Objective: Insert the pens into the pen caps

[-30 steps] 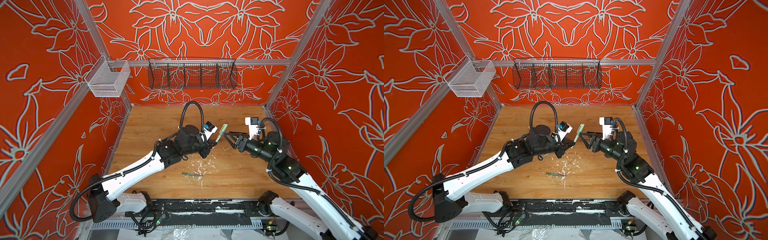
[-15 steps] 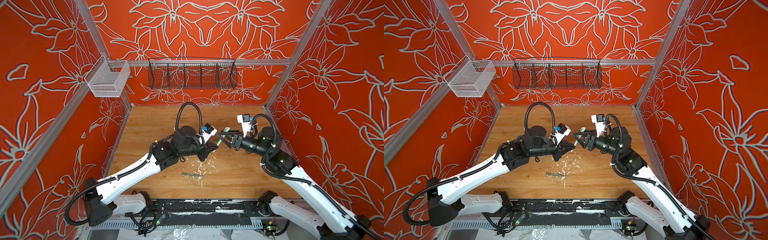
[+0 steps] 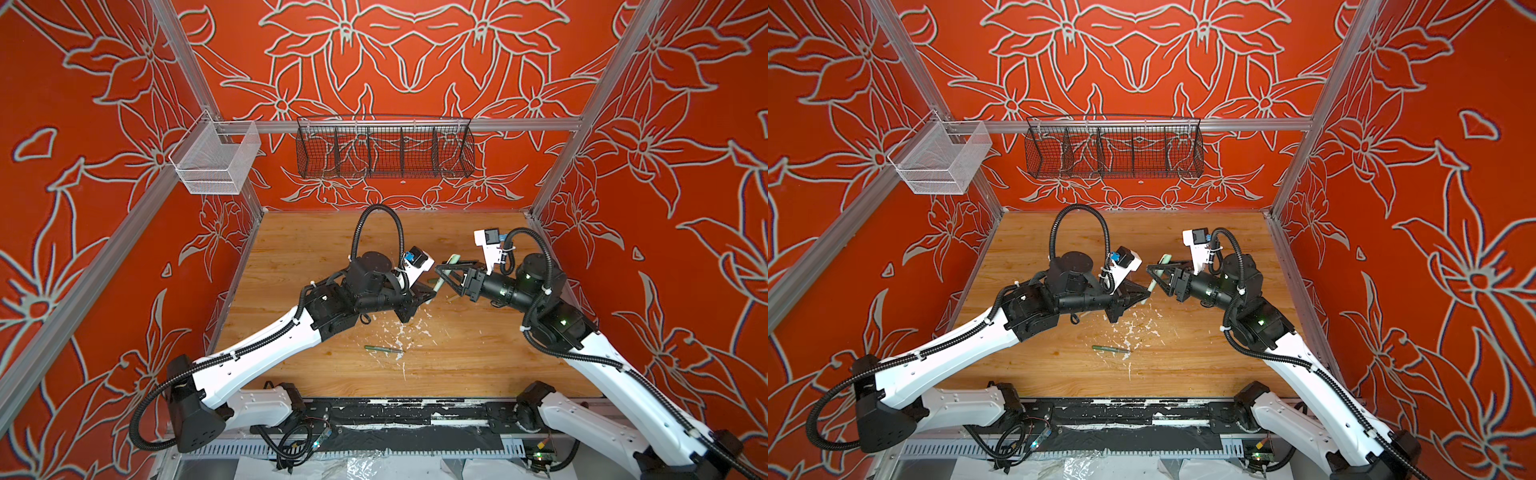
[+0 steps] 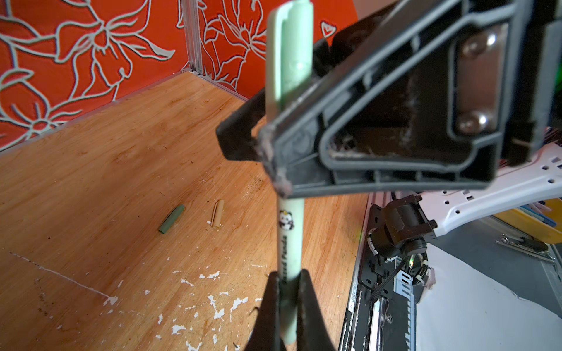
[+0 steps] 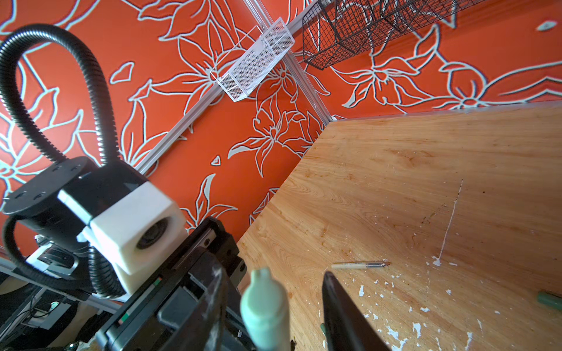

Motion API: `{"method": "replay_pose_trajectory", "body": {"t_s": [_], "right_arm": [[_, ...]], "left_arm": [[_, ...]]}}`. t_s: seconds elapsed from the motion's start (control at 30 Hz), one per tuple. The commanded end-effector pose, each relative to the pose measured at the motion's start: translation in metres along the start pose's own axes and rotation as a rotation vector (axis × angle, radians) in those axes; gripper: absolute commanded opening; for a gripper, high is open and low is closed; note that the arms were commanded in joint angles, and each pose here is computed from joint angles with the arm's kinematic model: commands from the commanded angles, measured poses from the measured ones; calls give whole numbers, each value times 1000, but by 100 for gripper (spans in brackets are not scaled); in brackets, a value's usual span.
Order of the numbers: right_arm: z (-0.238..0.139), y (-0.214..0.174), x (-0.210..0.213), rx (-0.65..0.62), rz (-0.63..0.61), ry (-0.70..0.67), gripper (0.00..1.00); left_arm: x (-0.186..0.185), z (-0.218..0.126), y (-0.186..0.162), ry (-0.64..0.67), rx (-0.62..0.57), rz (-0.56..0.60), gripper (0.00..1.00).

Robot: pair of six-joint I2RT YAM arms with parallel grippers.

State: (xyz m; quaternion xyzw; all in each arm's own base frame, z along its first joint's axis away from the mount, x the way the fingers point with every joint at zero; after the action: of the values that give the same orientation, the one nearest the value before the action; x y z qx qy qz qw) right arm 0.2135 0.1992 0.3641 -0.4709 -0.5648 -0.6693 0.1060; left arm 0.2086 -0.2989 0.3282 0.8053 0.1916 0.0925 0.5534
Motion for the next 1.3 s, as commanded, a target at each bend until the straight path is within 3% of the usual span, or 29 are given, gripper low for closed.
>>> {"method": "replay_pose_trajectory", "body": {"t_s": [0.0, 0.57, 0.67, 0.8, 0.93, 0.97, 1.03, 1.1, 1.17, 1.27], "right_arm": [[2, -1, -3, 4, -1, -3, 48], [4, -6, -12, 7, 18, -16, 32], [3, -6, -12, 0, 15, -19, 24], [2, -3, -11, -20, 16, -14, 4], [2, -1, -12, -41, 40, -16, 0], [2, 0, -14, -47, 46, -37, 0], [0, 2, -21, -48, 48, -108, 0], [-2, 5, -24, -42, 27, -165, 0], [-1, 6, -21, -19, -5, -173, 0], [8, 3, -16, 52, -33, -133, 0]], "left_arm": [[-1, 3, 5, -19, -18, 1, 0], [0, 6, 9, -28, -27, -7, 0], [0, 6, 10, -26, -27, -7, 0], [1, 8, 9, -23, -20, -7, 0], [4, 11, 10, -12, -11, -19, 0], [4, 11, 9, -8, -5, -23, 7], [5, 9, 9, 3, 15, -28, 37], [6, 4, 6, 17, 47, -23, 43], [7, -3, 2, 32, 67, -24, 56], [5, -11, -2, -18, 84, -29, 61]]}}
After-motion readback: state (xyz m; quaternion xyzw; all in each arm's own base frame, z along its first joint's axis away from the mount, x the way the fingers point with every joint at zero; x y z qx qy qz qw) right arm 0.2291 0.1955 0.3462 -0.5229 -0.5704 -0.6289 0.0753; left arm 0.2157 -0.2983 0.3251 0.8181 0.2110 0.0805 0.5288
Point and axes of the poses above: each gripper's point midway between its finger pads, its own z axis out along the fingers, its own x axis along the line the jaws close on, y = z × x, the point moved 4 cm from there along -z, back along the fingers, and after that the axes turned 10 degrees about z, right-handed, at the moved point
